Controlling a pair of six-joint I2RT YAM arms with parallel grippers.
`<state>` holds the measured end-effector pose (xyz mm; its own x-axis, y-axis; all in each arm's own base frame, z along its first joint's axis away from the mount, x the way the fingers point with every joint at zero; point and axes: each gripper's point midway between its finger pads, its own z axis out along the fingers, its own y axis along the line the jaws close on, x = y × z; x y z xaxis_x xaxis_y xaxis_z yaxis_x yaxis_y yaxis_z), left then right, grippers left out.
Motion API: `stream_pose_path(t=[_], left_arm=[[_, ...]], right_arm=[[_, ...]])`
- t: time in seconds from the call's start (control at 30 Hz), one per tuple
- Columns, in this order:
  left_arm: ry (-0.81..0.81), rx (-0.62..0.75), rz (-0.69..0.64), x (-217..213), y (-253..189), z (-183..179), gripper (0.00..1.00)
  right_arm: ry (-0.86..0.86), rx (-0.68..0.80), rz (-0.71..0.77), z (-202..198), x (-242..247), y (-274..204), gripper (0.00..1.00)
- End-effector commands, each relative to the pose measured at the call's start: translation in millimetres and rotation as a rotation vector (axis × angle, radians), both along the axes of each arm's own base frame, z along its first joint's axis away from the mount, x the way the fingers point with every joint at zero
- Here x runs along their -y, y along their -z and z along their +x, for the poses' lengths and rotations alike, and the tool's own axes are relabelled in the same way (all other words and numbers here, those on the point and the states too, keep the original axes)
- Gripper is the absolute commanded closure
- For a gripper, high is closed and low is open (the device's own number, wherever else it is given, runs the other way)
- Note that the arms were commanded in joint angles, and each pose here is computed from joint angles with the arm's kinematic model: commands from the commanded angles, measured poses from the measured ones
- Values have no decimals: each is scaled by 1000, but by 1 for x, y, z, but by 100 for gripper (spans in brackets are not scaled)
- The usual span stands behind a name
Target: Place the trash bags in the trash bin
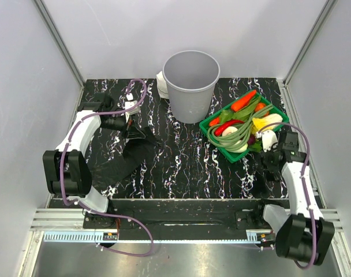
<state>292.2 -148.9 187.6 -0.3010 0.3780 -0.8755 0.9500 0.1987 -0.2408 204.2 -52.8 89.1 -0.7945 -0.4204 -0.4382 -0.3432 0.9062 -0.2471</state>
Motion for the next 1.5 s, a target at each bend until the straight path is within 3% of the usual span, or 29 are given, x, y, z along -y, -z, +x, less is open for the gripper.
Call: stream_pose_path(t=[0.0, 0.17, 0.43, 0.63, 0.77, 1.1, 1.47], left_arm=[[20, 60, -24, 2, -12, 6, 100], [19, 55, -39, 4, -15, 8, 100], [28, 41, -45, 9, -12, 20, 100], [23, 59, -36, 14, -14, 29, 100], [29, 61, -41, 20, -17, 29, 100], [62, 84, -59, 61, -27, 28, 100], [158, 77, -56, 129, -30, 31, 100]], right_arm=[[-36, 66, 9, 37, 16, 5, 97], [-10, 26, 20, 52, 30, 28, 91], [41, 8, 57, 64, 32, 34, 64], [63, 41, 47, 62, 33, 9, 44], [51, 99, 58, 55, 26, -30, 42], [-103, 256, 318, 46, -57, -143, 32], [-424, 274, 526, 96, -192, -153, 17]])
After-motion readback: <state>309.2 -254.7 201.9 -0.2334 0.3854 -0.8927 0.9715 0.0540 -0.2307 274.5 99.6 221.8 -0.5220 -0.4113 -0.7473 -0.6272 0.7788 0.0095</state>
